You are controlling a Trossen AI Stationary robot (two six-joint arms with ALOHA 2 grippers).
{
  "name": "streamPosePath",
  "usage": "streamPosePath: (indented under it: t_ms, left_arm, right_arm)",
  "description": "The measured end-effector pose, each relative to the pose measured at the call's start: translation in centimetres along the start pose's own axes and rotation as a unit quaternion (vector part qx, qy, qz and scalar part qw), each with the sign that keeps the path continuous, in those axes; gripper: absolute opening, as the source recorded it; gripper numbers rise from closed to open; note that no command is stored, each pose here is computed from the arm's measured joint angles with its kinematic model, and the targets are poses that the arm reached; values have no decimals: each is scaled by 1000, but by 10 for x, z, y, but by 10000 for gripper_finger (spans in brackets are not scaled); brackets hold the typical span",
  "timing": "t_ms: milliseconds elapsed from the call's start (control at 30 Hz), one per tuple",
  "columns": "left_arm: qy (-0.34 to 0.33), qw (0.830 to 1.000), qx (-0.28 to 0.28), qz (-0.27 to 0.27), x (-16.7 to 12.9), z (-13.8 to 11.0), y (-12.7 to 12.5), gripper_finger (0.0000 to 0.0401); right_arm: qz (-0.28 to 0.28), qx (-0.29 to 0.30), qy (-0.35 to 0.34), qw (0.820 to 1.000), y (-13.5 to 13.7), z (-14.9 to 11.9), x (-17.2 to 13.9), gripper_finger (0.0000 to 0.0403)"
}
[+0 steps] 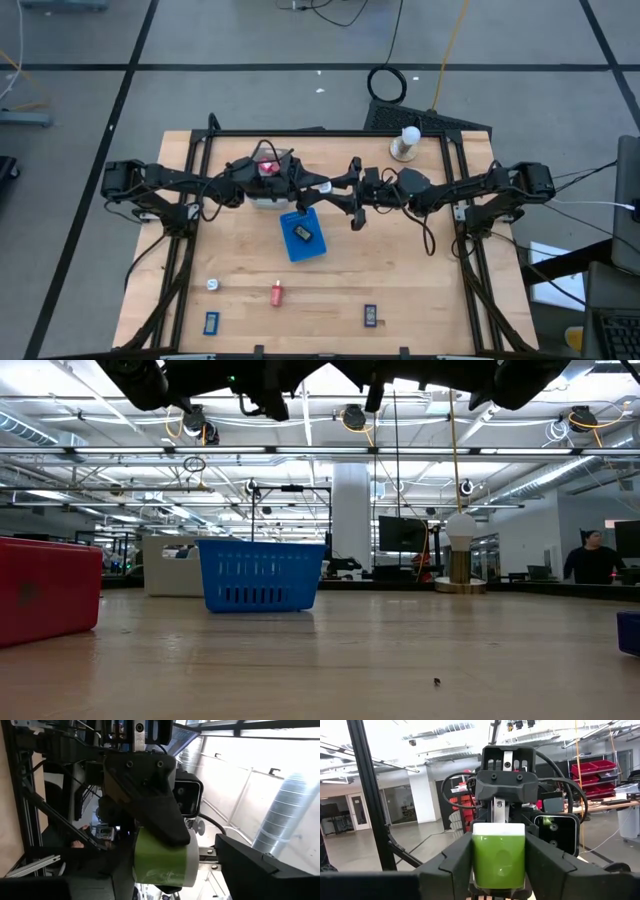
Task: Pick & Place Office items
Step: Put the green charger adapter into the gray bin
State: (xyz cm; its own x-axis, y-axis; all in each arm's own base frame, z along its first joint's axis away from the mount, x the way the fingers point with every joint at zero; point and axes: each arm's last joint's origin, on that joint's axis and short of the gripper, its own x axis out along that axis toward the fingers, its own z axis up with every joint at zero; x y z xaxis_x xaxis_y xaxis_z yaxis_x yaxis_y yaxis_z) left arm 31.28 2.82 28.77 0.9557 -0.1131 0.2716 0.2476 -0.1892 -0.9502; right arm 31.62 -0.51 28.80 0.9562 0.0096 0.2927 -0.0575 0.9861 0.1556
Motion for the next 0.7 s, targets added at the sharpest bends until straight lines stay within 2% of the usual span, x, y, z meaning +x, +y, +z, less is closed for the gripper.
streamPosePath:
  t_ms: [233, 500, 700]
  left_arm:
    - [0, 1000, 0, 0, 0, 0, 0, 262]
    - [-3, 1000, 5, 0, -1, 2, -1, 236]
    - [-3, 1000, 16, -10, -2, 7, -4, 266]
  right_arm:
    - [5, 22, -29, 999, 0, 6, 0, 186]
    - [9, 46, -42, 998, 1, 8, 0, 216]
    - [-1, 31, -58, 998, -3, 29, -8, 229]
